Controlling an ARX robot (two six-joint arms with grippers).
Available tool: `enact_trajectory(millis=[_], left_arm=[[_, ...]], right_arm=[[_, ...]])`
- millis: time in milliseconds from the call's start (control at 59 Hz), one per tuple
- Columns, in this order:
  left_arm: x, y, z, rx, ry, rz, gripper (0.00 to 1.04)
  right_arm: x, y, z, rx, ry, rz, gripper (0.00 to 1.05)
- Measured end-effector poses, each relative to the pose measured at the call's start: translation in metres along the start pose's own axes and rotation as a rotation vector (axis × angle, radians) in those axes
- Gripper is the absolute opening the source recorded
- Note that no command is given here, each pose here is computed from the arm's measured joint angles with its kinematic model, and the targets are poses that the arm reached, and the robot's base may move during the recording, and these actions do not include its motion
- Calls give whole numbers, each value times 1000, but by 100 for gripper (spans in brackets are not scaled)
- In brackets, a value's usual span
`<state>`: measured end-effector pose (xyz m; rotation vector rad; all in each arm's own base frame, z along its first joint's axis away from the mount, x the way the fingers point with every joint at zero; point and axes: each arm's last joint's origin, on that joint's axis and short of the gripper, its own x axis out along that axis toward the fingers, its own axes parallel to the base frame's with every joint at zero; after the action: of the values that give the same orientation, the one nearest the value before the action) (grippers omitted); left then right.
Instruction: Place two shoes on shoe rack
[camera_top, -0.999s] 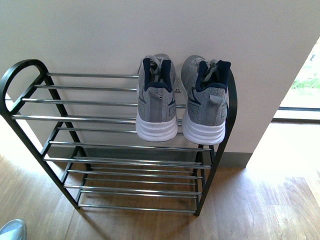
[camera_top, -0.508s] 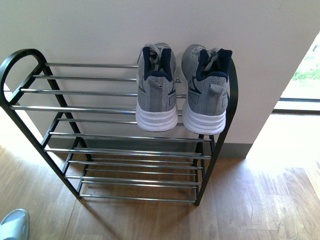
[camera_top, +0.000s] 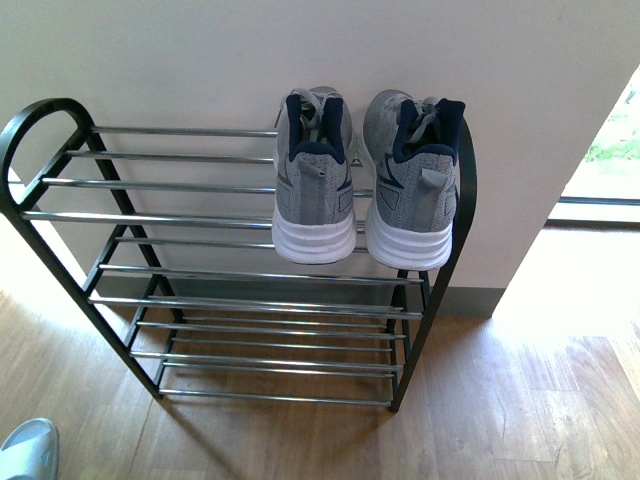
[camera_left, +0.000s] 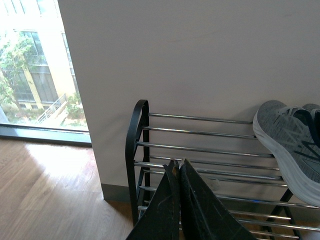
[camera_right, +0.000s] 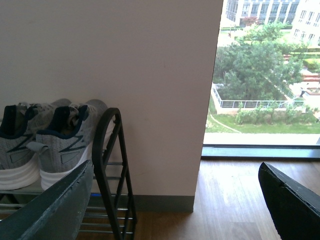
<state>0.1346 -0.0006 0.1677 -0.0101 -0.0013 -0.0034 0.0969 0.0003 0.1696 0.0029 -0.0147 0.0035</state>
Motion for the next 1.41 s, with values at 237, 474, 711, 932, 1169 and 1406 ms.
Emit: enact_trajectory(millis=[237,474,711,932,1169,1406], left_arm=[[-10,0,3,0,-10,0,1],[-17,0,4,0,-15,0,1],[-22,0,4,0,-13,0,1],[-26,0,3,0,-14,0,1],[-37,0,0,0,2,2,1],[-37,0,-1,0,4,1,1]], right_arm=[[0,0,0,0,0,0,96],[0,0,0,0,0,0,96],[0,0,0,0,0,0,96],[0,0,0,0,0,0,96],[0,0,0,0,0,0,96],[0,0,0,0,0,0,96]])
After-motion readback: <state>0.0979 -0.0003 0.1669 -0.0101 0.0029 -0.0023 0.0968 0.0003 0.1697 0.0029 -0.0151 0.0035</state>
